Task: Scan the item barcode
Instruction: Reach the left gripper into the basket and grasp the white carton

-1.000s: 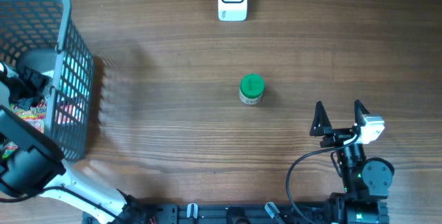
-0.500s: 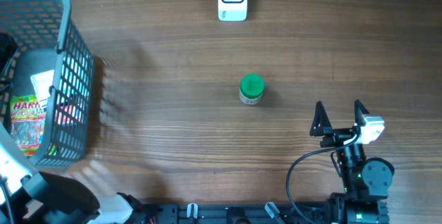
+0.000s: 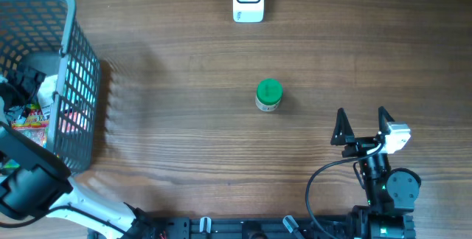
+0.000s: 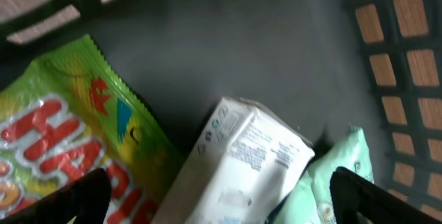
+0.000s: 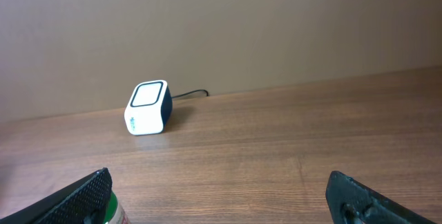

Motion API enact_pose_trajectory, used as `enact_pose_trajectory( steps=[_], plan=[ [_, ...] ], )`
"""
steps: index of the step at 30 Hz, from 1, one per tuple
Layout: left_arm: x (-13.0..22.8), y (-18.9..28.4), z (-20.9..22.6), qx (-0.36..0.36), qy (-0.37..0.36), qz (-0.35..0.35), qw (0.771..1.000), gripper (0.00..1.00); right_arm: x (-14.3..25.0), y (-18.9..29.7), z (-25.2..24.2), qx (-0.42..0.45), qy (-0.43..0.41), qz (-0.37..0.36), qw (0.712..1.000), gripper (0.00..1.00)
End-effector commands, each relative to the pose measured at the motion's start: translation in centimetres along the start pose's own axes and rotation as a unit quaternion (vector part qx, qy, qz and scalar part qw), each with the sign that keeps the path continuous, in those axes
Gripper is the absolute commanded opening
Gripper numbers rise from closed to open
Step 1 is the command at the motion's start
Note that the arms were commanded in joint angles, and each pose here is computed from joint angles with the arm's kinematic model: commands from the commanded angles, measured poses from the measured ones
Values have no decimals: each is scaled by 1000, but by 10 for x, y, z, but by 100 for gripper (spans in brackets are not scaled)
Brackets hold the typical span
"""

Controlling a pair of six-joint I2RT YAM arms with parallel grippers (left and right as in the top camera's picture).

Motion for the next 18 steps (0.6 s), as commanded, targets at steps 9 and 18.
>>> enact_pose_trajectory(
  steps=[9, 18],
  plan=[
    [21, -49, 3, 55, -28, 79, 995, 82, -1, 0, -1, 6, -3, -3, 1000, 100],
    [36, -47, -12, 124, -21, 130, 984, 11, -1, 0, -1, 6, -3, -3, 1000, 100]
  ],
)
Point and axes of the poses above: each gripper's point midway between its finger pads, its own y axis back along the fingers, its own z axis along the line the jaws close on, x = y × z, the point moved 4 cm from there along y, back along the fingers, and after that the axes turned 8 degrees about y, right-handed, at the moved point
